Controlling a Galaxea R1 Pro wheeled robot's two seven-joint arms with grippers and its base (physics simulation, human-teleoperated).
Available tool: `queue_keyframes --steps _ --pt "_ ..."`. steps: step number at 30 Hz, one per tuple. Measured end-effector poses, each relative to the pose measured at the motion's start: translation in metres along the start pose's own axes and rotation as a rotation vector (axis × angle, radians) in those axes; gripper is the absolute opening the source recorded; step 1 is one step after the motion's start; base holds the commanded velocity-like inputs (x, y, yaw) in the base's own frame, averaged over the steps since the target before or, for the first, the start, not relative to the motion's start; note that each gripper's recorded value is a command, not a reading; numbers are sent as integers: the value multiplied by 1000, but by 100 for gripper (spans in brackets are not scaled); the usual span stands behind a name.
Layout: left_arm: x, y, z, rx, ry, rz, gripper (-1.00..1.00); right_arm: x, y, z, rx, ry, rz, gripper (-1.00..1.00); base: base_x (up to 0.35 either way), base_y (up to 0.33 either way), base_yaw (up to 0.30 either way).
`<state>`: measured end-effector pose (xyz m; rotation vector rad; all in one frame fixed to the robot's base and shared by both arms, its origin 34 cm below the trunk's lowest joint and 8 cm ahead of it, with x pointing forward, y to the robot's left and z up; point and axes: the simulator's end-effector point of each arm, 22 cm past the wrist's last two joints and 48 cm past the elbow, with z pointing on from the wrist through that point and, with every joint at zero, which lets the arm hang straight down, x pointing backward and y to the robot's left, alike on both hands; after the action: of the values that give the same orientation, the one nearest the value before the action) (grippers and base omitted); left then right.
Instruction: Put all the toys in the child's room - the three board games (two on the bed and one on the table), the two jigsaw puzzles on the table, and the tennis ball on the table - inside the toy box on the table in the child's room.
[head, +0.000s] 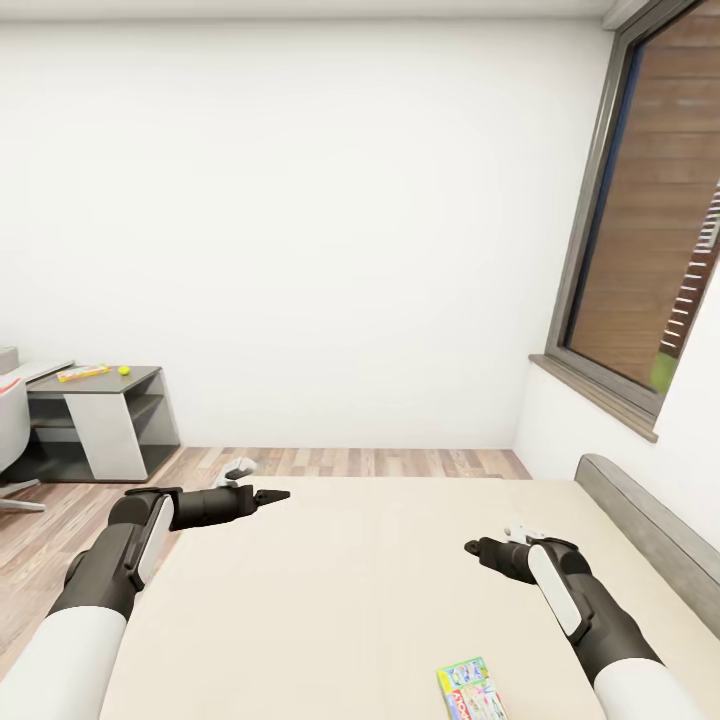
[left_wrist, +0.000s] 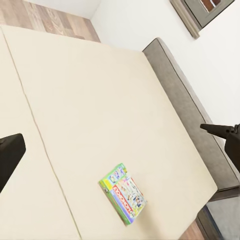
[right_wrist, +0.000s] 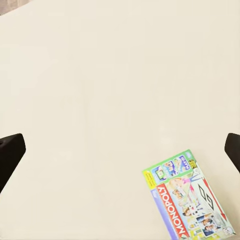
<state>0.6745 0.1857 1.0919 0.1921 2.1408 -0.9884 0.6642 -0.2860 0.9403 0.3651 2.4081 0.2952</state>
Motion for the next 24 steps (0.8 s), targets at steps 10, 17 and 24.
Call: queue_keyframes --steps 10,17,24 --pt "0 0 0 -1 1 0 100 0 0 0 -1 1 0 100 0 42 0" --pt "0 0 0 -1 0 1 100 0 -1 0 1 1 0 100 0 11 0" --pt "0 0 0 0 -1 1 100 0 0 0 1 1 -1 100 0 2 0"
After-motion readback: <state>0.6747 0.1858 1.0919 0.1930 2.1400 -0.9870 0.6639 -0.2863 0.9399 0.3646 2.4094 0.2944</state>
